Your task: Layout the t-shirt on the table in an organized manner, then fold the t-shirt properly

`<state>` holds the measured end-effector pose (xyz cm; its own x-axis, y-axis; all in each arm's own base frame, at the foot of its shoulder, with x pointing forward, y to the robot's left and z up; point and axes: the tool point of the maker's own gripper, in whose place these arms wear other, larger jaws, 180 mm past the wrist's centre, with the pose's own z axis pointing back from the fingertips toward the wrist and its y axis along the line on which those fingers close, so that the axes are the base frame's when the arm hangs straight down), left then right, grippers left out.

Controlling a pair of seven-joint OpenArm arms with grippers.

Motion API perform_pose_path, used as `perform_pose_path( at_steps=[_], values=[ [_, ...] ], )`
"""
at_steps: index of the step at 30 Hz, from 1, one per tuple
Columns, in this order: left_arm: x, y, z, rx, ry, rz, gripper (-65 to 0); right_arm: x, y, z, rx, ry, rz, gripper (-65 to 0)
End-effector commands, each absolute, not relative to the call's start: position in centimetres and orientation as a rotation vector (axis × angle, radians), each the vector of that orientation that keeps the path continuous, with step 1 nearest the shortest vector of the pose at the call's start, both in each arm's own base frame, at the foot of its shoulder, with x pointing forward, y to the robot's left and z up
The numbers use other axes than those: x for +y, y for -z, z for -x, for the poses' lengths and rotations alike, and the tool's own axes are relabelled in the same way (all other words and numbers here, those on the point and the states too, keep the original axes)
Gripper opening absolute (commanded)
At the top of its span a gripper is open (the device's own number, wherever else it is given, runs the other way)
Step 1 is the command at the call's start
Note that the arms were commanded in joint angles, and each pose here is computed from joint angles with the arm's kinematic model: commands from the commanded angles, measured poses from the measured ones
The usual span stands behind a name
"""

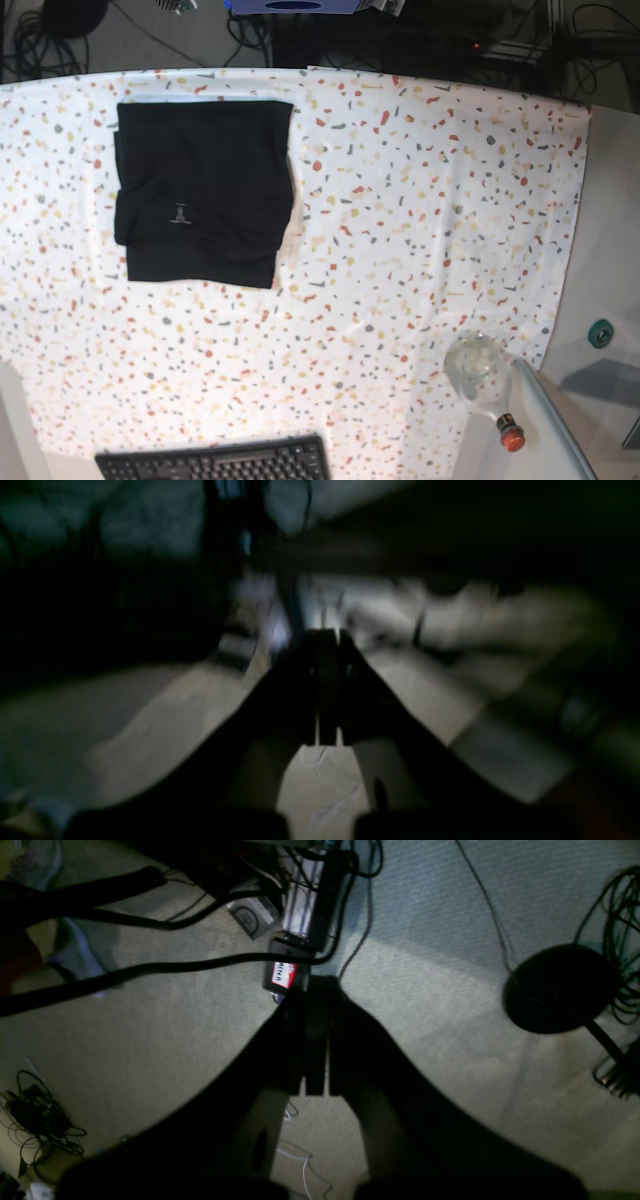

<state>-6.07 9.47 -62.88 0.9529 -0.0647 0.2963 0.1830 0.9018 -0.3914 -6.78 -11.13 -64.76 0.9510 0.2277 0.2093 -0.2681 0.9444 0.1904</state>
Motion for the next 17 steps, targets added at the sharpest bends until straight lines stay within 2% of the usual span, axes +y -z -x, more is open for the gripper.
perform_pose_path(
  at_steps=[1,10,17],
  values=[
    [10.3,62.7,6.3,-0.292,0.127,0.423,-65.0,-11.5,64.7,6.7,-0.194,-0.258,-0.209,-65.0],
    [11.2,62.2,10.2,-0.226,0.128,0.415,-65.0,-11.1,64.5,8.9,-0.16,-0.253,-0.22,-65.0],
    [10.8,62.1,11.0,-0.211,0.133,0.425,-65.0,-9.9,64.4,9.1,-0.159,-0.248,-0.238,-65.0]
  ],
)
